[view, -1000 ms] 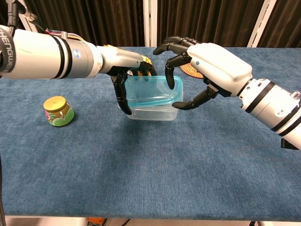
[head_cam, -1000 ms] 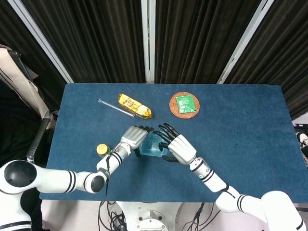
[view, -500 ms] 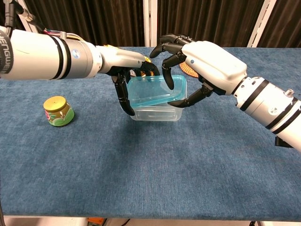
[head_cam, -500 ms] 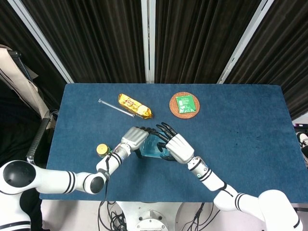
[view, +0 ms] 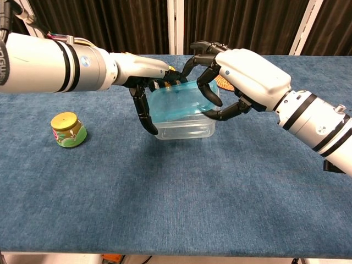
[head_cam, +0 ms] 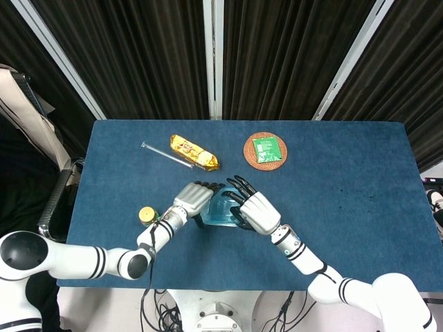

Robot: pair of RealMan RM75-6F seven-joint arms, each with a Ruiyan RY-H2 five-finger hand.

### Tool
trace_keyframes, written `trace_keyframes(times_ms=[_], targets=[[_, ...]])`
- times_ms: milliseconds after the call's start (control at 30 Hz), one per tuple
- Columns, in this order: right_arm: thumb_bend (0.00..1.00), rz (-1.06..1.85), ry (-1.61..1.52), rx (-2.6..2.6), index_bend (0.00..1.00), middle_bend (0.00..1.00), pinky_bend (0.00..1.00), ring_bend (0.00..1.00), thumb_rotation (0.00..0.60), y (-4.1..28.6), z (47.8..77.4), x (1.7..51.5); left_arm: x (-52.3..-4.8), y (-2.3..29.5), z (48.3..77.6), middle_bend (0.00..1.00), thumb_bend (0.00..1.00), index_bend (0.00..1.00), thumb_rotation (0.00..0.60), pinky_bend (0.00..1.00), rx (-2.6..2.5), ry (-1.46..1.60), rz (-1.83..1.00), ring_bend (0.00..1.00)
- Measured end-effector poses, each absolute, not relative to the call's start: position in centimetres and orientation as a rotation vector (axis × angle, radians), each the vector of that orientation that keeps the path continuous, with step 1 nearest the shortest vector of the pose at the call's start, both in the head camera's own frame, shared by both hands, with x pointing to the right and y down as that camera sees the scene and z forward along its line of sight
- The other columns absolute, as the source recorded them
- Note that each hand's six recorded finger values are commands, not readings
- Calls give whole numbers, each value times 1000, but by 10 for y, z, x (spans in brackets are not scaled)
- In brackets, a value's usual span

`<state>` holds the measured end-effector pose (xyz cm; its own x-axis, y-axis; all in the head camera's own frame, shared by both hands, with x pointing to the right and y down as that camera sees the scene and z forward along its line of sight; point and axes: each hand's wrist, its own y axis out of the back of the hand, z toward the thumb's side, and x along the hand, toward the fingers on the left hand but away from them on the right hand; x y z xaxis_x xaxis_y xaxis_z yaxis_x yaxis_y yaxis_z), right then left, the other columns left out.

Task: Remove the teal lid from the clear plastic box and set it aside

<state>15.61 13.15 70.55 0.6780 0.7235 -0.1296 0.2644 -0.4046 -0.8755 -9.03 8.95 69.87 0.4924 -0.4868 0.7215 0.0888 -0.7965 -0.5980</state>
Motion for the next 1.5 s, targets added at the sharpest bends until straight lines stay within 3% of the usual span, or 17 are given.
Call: trace_keyframes(times_ms=[500, 1500], targets=[[1000, 619, -787, -1958, 852, 286, 0, 0, 600, 129, 697, 164, -95, 85, 696, 16, 56, 45, 600, 102, -2179, 364, -1307, 30], [1000, 589, -800, -1854, 806, 288, 0, 0, 600, 127, 660, 186, -128, 62, 685, 16, 56, 44, 600, 82, -2154, 517, -1305, 29]])
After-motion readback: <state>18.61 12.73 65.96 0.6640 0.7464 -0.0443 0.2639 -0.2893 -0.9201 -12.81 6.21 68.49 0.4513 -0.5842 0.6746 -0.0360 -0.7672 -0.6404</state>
